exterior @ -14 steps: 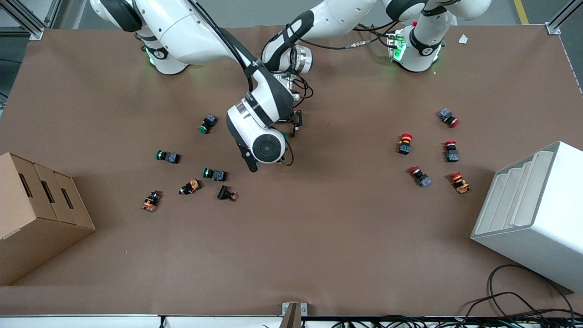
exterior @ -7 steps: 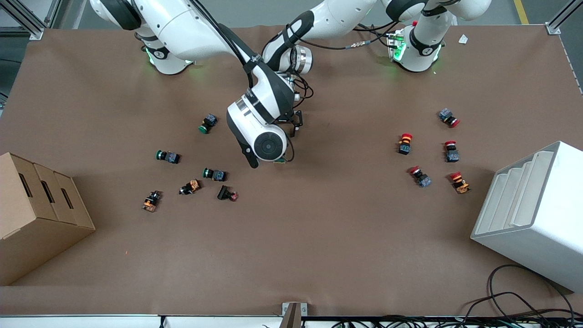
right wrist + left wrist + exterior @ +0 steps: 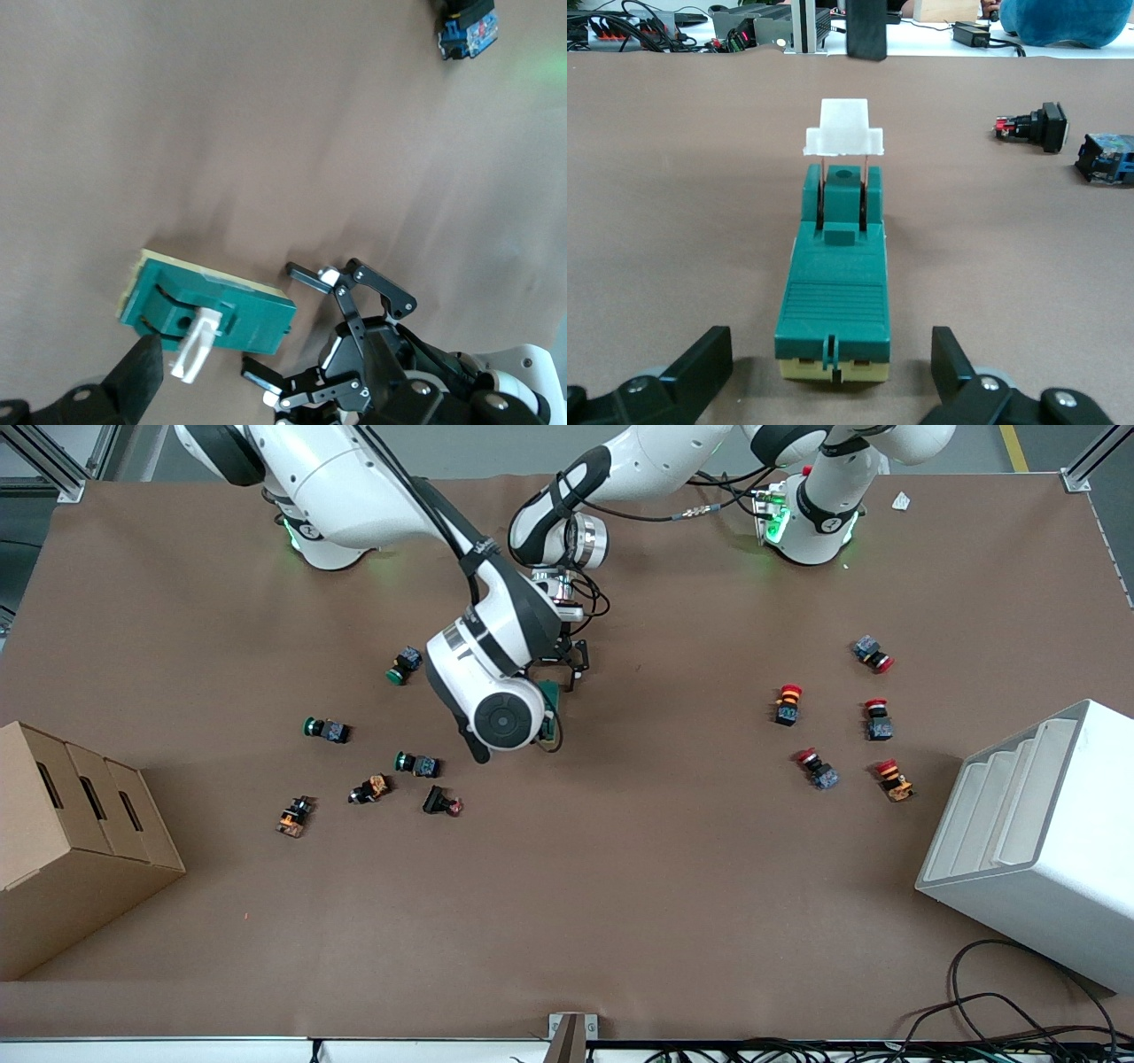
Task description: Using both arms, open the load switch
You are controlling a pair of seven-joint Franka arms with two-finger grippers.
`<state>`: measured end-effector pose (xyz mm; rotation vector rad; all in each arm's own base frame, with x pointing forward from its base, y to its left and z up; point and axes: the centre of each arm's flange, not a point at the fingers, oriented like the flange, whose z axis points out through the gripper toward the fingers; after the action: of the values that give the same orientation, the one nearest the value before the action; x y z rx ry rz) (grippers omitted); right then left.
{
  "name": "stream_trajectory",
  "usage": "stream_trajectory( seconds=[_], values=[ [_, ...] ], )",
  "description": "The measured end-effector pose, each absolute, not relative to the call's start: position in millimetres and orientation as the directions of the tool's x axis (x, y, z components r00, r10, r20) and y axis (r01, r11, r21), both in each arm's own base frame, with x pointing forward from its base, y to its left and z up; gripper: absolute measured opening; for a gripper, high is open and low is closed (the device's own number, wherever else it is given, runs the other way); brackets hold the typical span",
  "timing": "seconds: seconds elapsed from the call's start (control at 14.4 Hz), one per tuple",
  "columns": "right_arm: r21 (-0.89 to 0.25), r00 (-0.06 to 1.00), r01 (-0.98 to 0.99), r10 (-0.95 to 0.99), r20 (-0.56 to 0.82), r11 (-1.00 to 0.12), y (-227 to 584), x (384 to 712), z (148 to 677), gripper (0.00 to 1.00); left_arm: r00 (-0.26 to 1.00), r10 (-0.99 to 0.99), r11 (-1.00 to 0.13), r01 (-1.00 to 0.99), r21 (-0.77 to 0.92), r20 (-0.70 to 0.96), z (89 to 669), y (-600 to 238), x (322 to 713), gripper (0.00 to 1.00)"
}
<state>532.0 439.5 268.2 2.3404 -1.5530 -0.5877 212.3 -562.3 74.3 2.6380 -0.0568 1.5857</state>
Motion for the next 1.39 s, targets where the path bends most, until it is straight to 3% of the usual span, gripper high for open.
stream_trajectory(
  seconds=[0.49,1.39],
  values=[
    [0.383,0.344,-0.835,-0.919,-0.195,-0.394,446.4,536.1,262.1,1.0,0.469,0.001,-0.997,-0.064,0.035,0.883,74.2,-562.3,212.2,1.0],
    [0.535,0.406,-0.729,-0.899,-0.166,-0.428,465.3,485.7,241.7,1.0,0.469,0.0,-0.997,-0.064,0.035,0.883,74.1,-562.2,212.2,1.0]
  ],
)
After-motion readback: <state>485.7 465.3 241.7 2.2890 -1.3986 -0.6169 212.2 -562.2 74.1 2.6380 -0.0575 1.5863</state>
